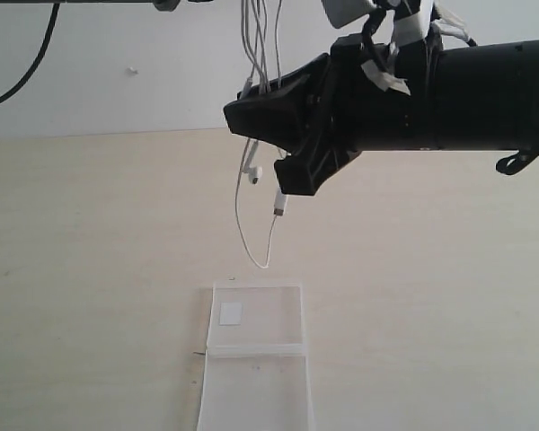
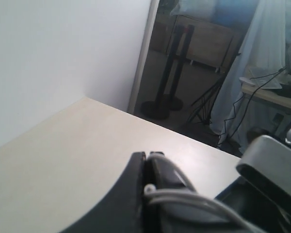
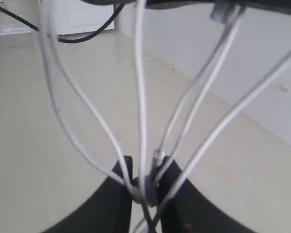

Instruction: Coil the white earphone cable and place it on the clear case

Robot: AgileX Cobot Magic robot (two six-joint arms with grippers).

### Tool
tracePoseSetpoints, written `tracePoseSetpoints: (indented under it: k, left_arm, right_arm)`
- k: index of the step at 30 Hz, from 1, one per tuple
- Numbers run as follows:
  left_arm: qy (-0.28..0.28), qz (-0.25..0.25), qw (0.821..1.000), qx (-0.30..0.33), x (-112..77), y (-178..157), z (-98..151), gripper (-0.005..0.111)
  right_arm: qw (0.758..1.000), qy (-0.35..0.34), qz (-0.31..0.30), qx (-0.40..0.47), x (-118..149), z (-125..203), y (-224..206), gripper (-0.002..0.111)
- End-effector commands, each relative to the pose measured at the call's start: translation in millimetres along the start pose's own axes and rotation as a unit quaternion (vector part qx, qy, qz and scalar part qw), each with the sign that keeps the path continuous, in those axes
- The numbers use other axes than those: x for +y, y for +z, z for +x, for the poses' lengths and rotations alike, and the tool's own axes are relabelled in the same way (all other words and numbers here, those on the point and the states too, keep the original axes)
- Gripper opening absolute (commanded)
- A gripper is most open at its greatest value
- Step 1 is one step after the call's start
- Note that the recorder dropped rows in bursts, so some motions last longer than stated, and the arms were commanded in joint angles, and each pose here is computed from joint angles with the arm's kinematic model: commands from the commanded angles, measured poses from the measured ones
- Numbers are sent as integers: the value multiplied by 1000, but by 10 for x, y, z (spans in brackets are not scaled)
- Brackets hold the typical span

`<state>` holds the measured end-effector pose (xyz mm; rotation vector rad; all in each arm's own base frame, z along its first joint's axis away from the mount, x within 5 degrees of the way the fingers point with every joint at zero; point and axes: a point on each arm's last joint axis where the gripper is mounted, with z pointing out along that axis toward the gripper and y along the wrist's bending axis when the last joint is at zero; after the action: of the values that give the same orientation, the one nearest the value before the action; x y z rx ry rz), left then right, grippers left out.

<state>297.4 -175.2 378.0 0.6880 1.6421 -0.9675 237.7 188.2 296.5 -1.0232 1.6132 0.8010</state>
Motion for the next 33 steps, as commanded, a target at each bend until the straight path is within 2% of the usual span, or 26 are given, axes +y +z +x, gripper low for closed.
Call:
tracePoseSetpoints:
  k: [1,5,8,11,17,19,24,26,33]
  left_arm:
    - [1,39,999,1,-102,-18,-8,0]
    - [-12,69,997,32,-155,-26,47,0]
    - [-38,56,995,79,-137,-32,129,0]
    - [-39,37,991,119,-106,-43,201,0]
    - [-30,18,992,119,-76,-56,194,1]
    - [-22,14,992,123,-67,-73,192,8]
    - [-44,-10,988,151,-32,-115,228,45]
    - [-54,-21,985,165,-17,-123,254,55]
    - [-56,-45,975,209,-9,-186,308,58]
  right_arm:
    - [999,22,27,7,-56,20,-8,0]
    - [999,18,27,5,-59,0,-8,0]
    - [999,17,35,1,-81,-41,-8,0]
    - [999,15,36,-2,-86,-69,-8,0]
    - [999,15,52,4,-115,-59,-11,0]
    - [998,16,66,9,-142,-48,-14,0]
    - [997,17,75,12,-156,-42,-16,0]
    - [996,17,89,18,-182,-32,-21,0]
    - [994,15,109,26,-217,-18,-28,0]
